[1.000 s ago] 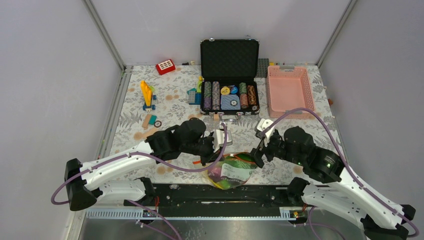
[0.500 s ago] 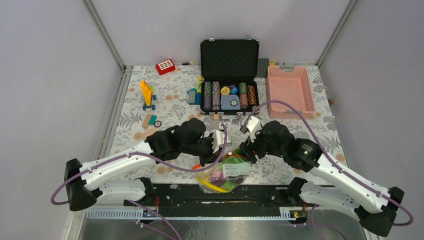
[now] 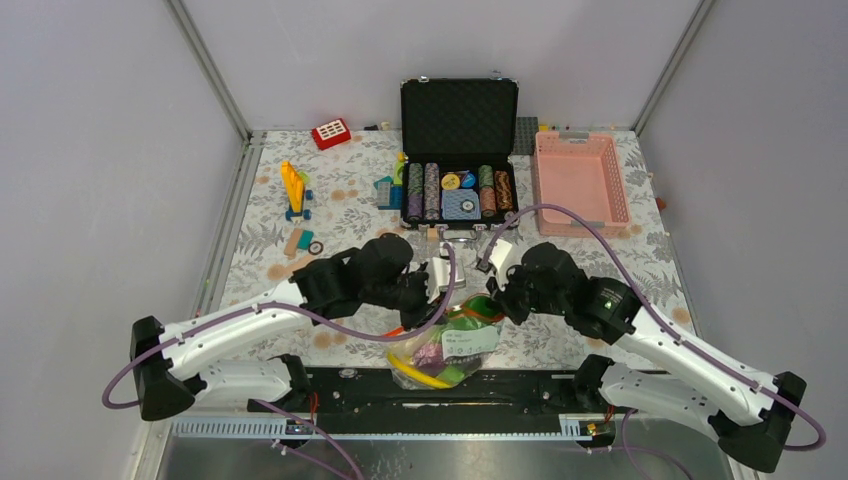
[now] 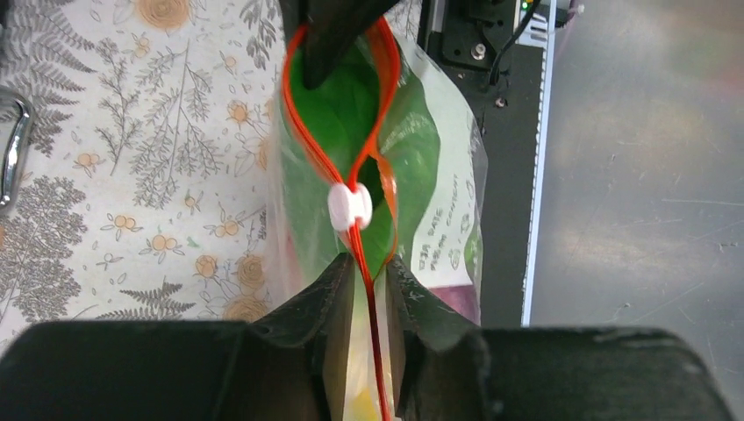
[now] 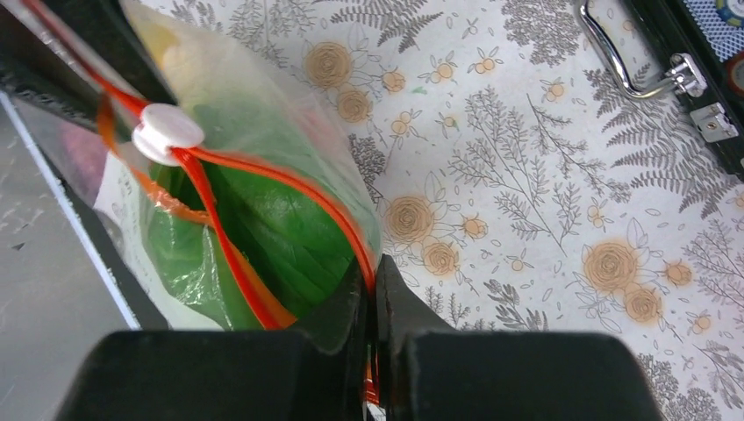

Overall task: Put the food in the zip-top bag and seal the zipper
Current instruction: Adjust the fake vegetable in the zipper food storage bag.

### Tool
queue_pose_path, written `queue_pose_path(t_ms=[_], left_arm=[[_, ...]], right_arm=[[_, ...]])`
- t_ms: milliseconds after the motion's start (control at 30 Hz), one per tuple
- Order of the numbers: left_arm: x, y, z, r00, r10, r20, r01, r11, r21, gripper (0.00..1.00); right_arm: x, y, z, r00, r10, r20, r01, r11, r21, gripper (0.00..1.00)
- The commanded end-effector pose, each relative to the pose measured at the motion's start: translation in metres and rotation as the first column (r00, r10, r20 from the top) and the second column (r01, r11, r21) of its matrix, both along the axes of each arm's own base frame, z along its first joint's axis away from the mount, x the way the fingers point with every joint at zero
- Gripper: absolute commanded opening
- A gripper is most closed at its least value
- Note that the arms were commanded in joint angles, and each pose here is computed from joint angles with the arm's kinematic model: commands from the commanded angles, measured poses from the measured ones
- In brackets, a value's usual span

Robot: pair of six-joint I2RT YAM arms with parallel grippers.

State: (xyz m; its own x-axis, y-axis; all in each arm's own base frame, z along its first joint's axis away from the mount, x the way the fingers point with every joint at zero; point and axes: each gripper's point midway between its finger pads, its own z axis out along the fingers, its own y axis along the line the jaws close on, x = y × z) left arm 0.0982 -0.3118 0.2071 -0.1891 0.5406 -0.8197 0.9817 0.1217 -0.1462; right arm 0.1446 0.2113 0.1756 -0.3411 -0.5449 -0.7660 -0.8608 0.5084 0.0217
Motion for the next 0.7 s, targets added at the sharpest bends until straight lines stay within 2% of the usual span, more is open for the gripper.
queue_pose_path(t_ms=[0, 100, 167, 233, 367, 567, 667], left_arm=[[0.012, -0.024, 0.036, 0.999, -0.001, 0.048, 0.006, 0.994, -0.107, 0.27], [0.015, -0.030, 0.032, 0.999, 0.002, 0.036, 0.001, 0.996, -0.092, 0.29], [0.018, -0.031, 0.029, 0.999, 0.009, 0.036, -0.006, 0.997, -0.074, 0.17], [0.021, -0.031, 0.028, 0.999, 0.027, 0.038, -0.024, 0.998, -0.062, 0.00], [0.015, -0.033, 0.043, 0.999, 0.004, 0.050, 0.001, 0.993, -0.116, 0.00], [0.010, -0.029, 0.062, 0.996, -0.003, 0.094, 0.022, 0.977, -0.211, 0.00], [0.009, -0.026, 0.061, 0.995, 0.000, 0.097, 0.020, 0.977, -0.211, 0.00]], right_arm=[[-0.015, 0.006, 0.007, 0.997, 0.074, -0.015, -0.073, 0.996, 0.054, 0.00], [-0.019, 0.007, 0.010, 0.996, 0.091, -0.017, -0.090, 0.993, 0.072, 0.00], [-0.016, 0.005, 0.012, 0.998, 0.068, -0.007, -0.067, 0.995, 0.076, 0.00], [-0.015, 0.003, 0.014, 0.999, 0.048, 0.002, -0.048, 0.995, 0.084, 0.00], [-0.017, 0.000, 0.005, 0.999, 0.041, -0.031, -0.039, 0.998, 0.054, 0.00], [0.000, -0.026, -0.019, 0.993, -0.114, -0.042, 0.108, 0.986, -0.126, 0.00], [0.005, -0.028, -0.008, 0.992, -0.130, -0.002, 0.129, 0.986, -0.105, 0.11]])
